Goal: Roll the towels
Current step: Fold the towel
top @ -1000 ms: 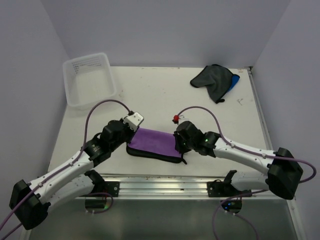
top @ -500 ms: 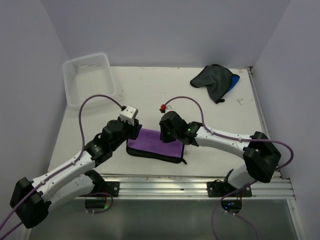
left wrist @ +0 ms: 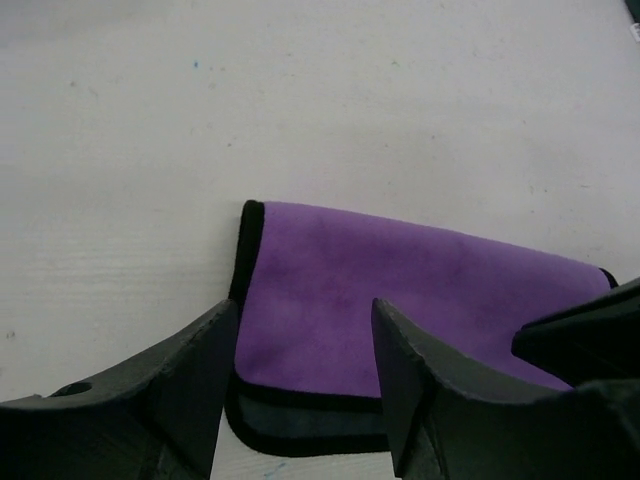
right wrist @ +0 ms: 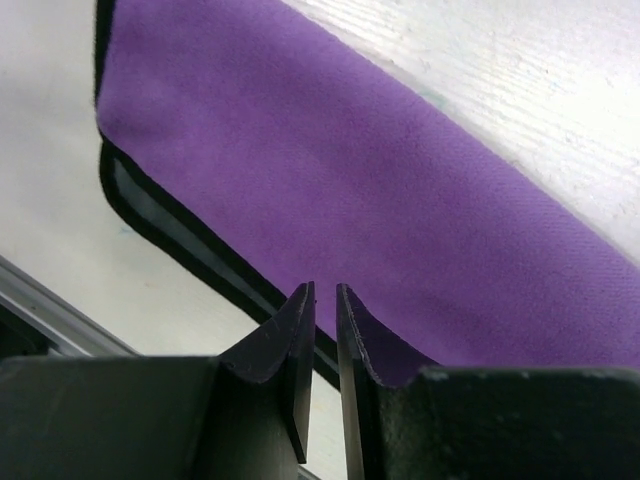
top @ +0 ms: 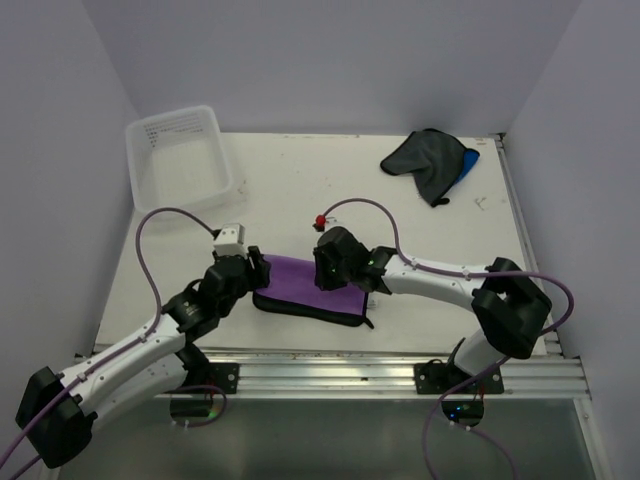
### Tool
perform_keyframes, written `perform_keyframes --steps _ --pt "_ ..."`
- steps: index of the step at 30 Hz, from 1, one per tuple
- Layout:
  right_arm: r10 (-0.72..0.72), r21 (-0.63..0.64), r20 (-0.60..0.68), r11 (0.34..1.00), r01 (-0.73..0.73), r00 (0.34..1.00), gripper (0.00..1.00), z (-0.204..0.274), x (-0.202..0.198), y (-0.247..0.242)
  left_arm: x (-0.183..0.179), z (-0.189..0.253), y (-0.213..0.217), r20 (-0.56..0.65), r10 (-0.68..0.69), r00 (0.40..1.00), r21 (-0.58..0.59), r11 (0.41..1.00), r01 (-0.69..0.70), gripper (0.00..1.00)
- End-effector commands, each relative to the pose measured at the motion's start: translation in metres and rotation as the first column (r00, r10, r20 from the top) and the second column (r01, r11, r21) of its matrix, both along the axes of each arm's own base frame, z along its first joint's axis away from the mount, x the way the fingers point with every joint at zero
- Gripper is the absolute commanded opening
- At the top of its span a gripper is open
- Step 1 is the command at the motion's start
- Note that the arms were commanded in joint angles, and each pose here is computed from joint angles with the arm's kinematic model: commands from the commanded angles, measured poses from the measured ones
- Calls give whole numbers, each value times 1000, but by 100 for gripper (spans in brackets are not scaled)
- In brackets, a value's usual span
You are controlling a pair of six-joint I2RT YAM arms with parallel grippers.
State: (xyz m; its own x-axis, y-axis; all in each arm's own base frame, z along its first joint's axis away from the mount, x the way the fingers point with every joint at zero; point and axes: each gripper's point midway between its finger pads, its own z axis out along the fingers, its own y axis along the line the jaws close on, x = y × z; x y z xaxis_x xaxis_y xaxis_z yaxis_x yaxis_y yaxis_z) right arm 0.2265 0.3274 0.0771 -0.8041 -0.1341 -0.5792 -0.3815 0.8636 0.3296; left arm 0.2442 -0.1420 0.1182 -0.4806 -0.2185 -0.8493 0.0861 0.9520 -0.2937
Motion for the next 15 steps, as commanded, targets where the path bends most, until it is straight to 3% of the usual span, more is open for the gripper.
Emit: perform_keyframes --steps 1,4,11,15 --pt "12 19 15 1000 -12 1000 19 3 -3 0 1 -7 23 -32 177 984 -19 984 -178 62" --pt "16 5 17 1000 -16 1000 20 0 -4 -5 0 -19 32 -53 216 975 22 976 -215 65" --pt "-4 -58 -3 998 3 1000 1 -20 -11 -22 5 -39 28 -66 194 979 34 981 -192 65" --pt "-15 -95 -12 995 14 1000 0 -32 -16 -34 5 -48 28 -79 179 981 45 983 -176 65"
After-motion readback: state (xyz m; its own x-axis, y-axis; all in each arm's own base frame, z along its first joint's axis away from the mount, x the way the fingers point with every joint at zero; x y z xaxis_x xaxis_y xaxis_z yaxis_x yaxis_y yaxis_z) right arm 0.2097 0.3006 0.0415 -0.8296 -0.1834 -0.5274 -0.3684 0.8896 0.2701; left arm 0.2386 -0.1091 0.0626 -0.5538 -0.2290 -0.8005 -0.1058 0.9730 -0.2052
